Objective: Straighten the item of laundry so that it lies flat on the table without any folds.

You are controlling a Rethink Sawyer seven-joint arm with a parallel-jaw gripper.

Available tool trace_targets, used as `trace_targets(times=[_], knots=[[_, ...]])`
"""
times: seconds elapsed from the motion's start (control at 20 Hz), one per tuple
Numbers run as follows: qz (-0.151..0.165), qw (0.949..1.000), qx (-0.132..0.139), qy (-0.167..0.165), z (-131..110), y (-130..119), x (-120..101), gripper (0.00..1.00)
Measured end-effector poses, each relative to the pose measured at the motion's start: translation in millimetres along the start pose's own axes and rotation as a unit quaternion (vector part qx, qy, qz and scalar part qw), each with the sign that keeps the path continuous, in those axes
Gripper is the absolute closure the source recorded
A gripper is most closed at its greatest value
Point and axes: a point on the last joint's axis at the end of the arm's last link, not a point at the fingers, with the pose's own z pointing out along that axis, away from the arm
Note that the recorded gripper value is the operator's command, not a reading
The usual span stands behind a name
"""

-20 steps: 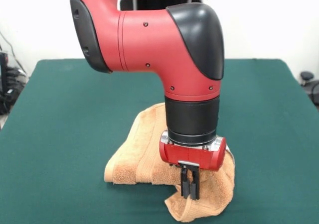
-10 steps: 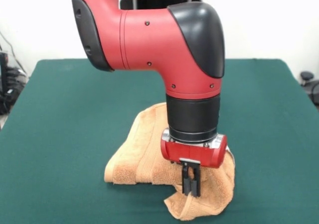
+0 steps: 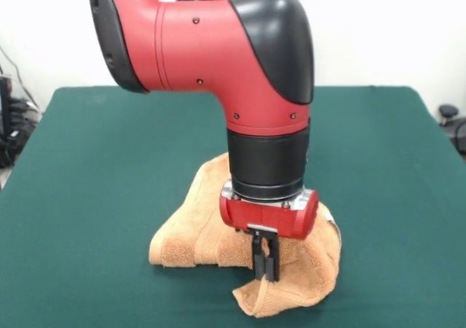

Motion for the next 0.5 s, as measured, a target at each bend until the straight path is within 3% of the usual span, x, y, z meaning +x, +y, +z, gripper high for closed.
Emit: trace_targets(times=[0.5], knots=[[0.008,0.998,0.022,0.059,-18,-8,-4,1.0]])
